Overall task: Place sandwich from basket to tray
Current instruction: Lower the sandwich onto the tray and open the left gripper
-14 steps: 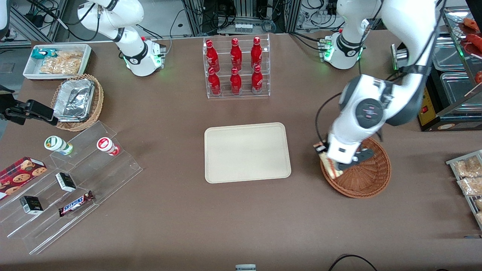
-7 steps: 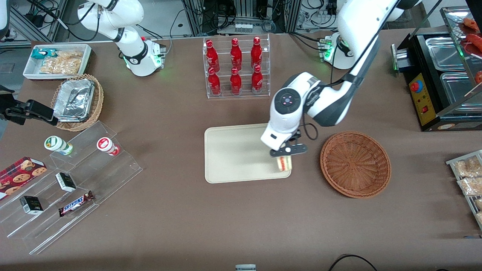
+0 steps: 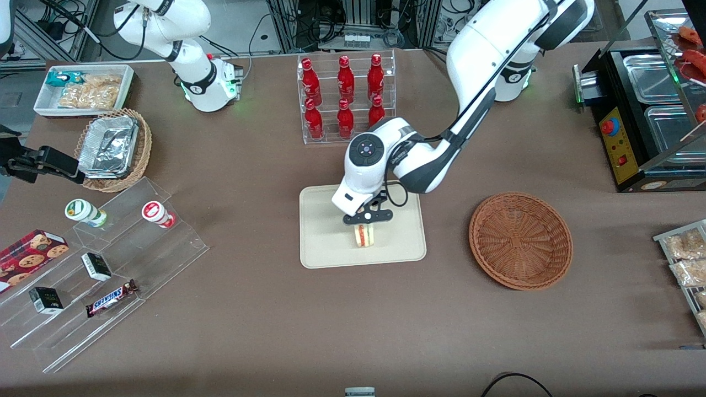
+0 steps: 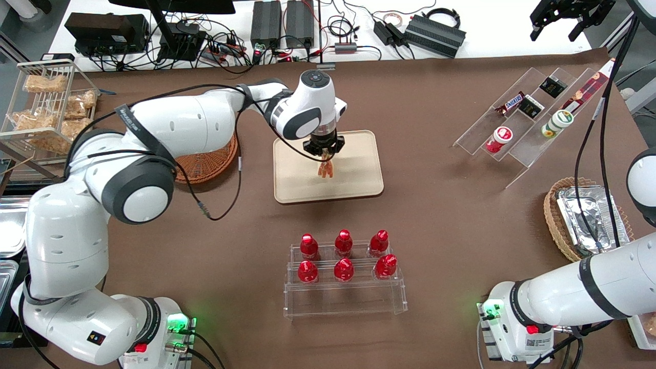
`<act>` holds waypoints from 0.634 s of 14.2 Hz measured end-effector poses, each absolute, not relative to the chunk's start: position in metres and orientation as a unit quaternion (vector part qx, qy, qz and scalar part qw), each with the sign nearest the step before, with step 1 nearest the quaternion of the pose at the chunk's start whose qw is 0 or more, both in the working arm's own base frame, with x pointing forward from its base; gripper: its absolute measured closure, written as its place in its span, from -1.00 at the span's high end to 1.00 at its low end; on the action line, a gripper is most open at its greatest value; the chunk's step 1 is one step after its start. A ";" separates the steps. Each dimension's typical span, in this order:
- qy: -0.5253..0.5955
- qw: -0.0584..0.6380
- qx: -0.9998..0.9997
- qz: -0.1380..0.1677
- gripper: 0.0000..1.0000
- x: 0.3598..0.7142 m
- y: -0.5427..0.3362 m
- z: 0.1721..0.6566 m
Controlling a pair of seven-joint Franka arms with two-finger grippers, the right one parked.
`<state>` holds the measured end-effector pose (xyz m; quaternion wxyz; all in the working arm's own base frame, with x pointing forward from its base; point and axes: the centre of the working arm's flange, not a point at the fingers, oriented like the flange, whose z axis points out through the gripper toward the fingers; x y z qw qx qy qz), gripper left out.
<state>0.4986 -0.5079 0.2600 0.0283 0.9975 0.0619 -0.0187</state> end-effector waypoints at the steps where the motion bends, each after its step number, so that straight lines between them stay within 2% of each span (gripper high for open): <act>1: 0.062 0.029 0.997 -0.020 -0.69 0.500 -0.509 0.257; 4: 0.058 0.025 0.998 -0.027 -0.66 0.494 -0.515 0.245; 5: 0.055 0.024 0.998 -0.029 -0.59 0.491 -0.517 0.241; 9: 0.054 0.026 0.998 -0.027 0.19 0.492 -0.519 0.241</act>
